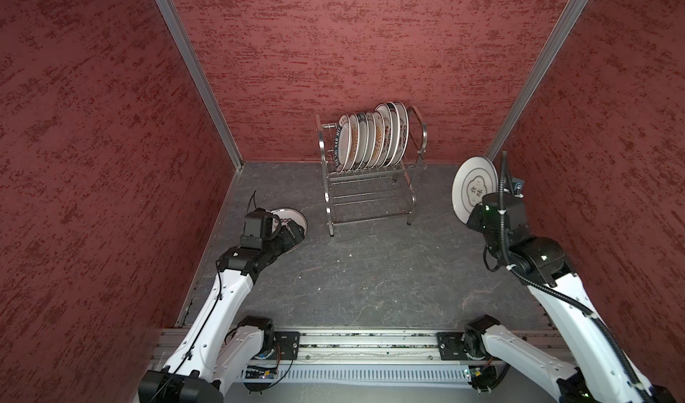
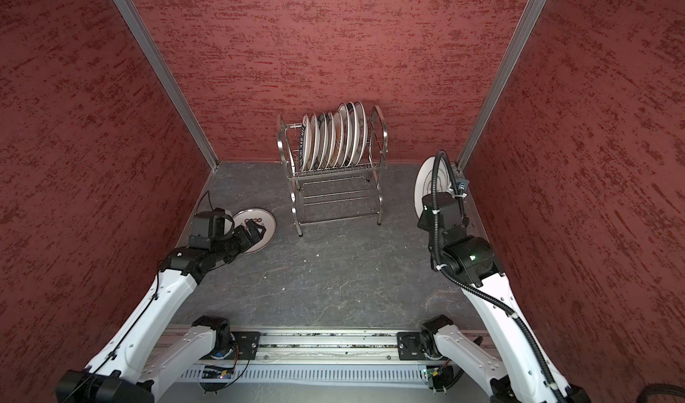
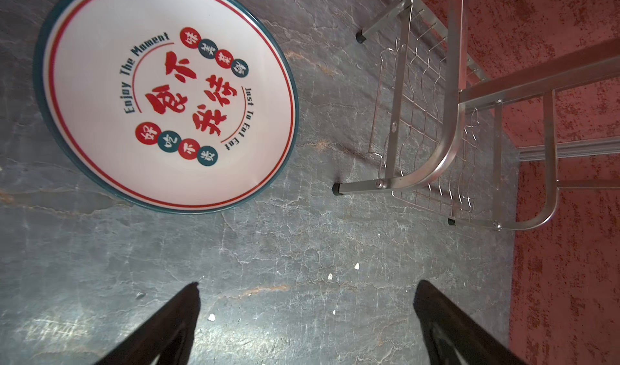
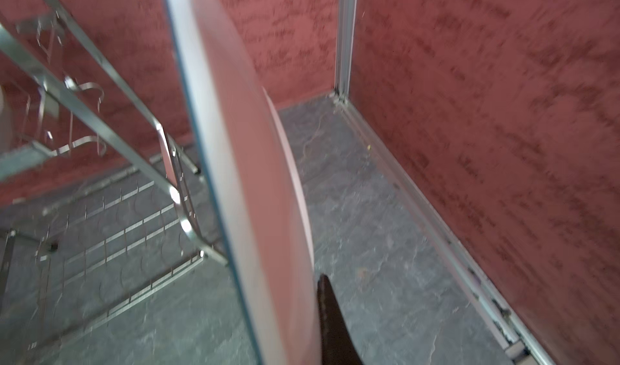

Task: Unload the plates from the dish rack
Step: Place the plate on the plate.

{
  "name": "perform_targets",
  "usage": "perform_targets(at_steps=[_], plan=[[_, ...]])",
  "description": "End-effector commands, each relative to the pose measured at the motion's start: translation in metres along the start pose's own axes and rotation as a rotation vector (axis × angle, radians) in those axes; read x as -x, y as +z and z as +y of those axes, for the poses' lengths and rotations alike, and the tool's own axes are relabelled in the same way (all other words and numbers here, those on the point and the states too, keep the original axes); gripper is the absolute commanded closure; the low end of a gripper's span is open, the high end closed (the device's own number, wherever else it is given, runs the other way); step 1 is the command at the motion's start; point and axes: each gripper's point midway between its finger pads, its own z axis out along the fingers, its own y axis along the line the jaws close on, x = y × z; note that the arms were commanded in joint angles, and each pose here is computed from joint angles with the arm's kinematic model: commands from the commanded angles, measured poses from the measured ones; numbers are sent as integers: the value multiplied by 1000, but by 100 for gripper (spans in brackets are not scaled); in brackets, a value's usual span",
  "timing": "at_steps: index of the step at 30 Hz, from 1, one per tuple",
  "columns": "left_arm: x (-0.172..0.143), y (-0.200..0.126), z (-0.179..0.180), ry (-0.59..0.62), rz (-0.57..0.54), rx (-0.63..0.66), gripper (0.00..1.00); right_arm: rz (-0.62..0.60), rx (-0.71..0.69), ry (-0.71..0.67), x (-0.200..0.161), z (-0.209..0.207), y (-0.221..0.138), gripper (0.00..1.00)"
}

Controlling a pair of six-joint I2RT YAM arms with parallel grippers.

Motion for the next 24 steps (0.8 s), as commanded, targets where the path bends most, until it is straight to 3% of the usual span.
perform_targets(at_steps=[1,13,24], plan=[[-6,-1,-13,25,13,-69,0,105,181,106,-20,25,-9,100],[-42,14,-37,29,97,-183,0,391,714,245,-86,119,-16,100],[-84,32,-72,83,184,-265,3,542,881,317,-125,152,-6,100]])
